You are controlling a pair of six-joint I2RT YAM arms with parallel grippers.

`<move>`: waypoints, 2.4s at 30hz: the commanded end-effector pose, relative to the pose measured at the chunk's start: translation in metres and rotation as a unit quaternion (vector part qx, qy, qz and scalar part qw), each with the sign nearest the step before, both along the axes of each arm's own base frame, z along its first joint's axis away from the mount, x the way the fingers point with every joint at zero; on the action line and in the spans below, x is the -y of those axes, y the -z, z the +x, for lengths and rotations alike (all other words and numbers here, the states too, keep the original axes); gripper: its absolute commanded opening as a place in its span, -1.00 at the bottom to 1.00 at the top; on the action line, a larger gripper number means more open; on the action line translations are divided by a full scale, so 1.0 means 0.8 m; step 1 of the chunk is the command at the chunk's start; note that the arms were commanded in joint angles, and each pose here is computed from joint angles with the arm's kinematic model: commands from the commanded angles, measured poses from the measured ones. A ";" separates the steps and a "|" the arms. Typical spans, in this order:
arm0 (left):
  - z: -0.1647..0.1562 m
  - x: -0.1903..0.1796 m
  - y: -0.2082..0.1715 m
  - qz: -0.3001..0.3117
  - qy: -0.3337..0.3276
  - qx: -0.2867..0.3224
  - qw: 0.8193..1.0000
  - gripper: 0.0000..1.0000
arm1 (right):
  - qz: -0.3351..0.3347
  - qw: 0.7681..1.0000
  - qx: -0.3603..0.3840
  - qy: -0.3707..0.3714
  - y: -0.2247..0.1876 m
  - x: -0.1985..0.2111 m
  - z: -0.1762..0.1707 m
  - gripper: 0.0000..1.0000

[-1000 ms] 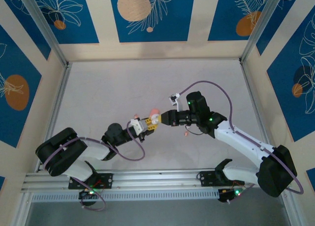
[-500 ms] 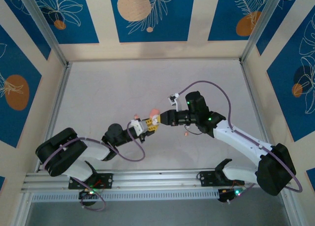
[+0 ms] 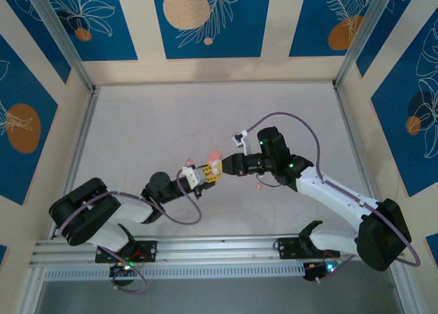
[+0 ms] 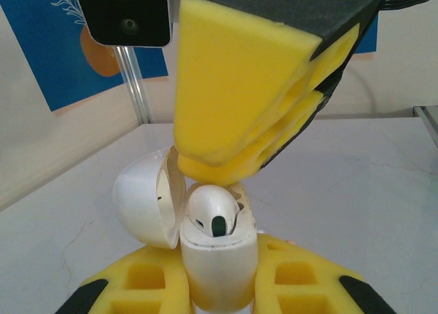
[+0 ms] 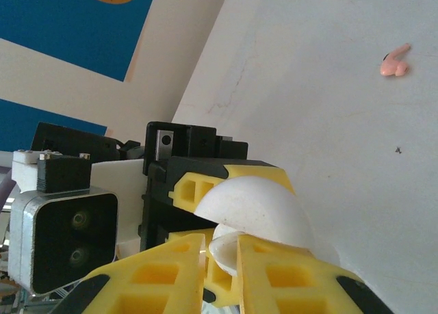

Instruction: Insert the wireless bluetooth earbuds into the charging case

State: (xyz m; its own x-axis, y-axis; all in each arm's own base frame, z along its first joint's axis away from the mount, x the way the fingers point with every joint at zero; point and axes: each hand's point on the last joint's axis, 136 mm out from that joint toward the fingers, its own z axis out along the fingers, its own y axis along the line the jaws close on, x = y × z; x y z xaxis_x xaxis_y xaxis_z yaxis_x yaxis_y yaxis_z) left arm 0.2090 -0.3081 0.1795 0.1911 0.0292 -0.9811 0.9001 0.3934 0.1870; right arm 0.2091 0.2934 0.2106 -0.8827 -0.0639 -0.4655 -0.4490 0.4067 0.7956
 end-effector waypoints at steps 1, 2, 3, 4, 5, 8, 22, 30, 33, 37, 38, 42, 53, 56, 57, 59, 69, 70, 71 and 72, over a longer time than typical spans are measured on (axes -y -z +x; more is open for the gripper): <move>-0.008 0.005 -0.031 -0.026 0.013 0.040 0.999 -0.70 | -0.001 1.000 0.023 -0.015 -0.016 -0.002 -0.003 -0.58; -0.008 0.004 -0.030 -0.025 0.012 0.040 0.999 -0.70 | -0.005 1.000 0.027 -0.013 -0.018 0.000 -0.004 -0.57; -0.009 0.004 -0.029 -0.024 0.012 0.039 0.999 -0.70 | -0.008 0.999 0.033 -0.011 -0.021 0.002 -0.004 -0.55; -0.009 0.003 -0.028 -0.023 0.011 0.039 0.999 -0.70 | -0.012 0.999 0.035 -0.011 -0.022 0.004 -0.004 -0.52; -0.008 0.002 -0.027 -0.022 0.009 0.039 0.999 -0.70 | -0.018 0.999 0.036 -0.009 -0.023 0.007 -0.004 -0.48; -0.008 -0.001 -0.023 -0.018 0.001 0.037 0.999 -0.70 | -0.046 0.998 0.036 0.005 -0.018 0.021 -0.002 -0.47; -0.003 -0.019 0.009 0.008 -0.036 0.009 0.999 -0.71 | -0.322 0.941 -0.060 0.087 0.077 0.155 0.032 -0.33; -0.003 -0.021 0.012 0.018 -0.040 0.009 0.999 -0.71 | -0.384 0.905 -0.163 0.089 0.149 0.183 0.048 -0.25; -0.003 -0.022 0.012 0.021 -0.040 0.009 0.999 -0.70 | -0.395 0.899 -0.171 0.086 0.165 0.183 0.060 -0.25; -0.003 -0.024 0.011 0.024 -0.043 0.009 0.999 -0.70 | -0.414 0.889 -0.180 0.079 0.184 0.185 0.072 -0.24; -0.003 -0.024 0.009 0.025 -0.045 0.010 0.999 -0.70 | -0.420 0.885 -0.184 0.079 0.188 0.187 0.074 -0.24; -0.003 -0.027 0.009 0.033 -0.049 0.012 0.998 -0.70 | -0.442 0.870 -0.201 0.081 0.199 0.192 0.074 -0.22; -0.003 -0.027 0.010 0.042 -0.049 0.009 0.998 -0.69 | -0.455 0.854 -0.238 0.085 0.222 0.197 0.063 -0.18; -0.003 -0.027 0.008 0.041 -0.049 0.010 0.998 -0.69 | -0.455 0.854 -0.238 0.085 0.224 0.196 0.065 -0.25; -0.002 -0.027 0.008 0.040 -0.050 0.011 0.998 -0.69 | -0.456 0.854 -0.237 0.085 0.224 0.197 0.066 -0.27; -0.003 -0.027 0.007 0.040 -0.049 0.011 0.998 -0.69 | -0.455 0.855 -0.235 0.084 0.225 0.196 0.068 -0.28; -0.003 -0.029 0.008 0.044 -0.052 0.010 0.998 -0.69 | -0.437 0.867 -0.232 0.068 0.233 0.178 0.073 -0.29; -0.003 -0.029 0.007 0.045 -0.053 0.011 0.998 -0.69 | -0.435 0.868 -0.230 0.066 0.234 0.176 0.074 -0.29; -0.002 -0.029 0.007 0.045 -0.053 0.011 0.998 -0.69 | -0.432 0.870 -0.227 0.064 0.233 0.173 0.076 -0.30; -0.003 -0.029 0.007 0.045 -0.053 0.011 0.998 -0.69 | -0.429 0.872 -0.226 0.062 0.233 0.170 0.078 -0.30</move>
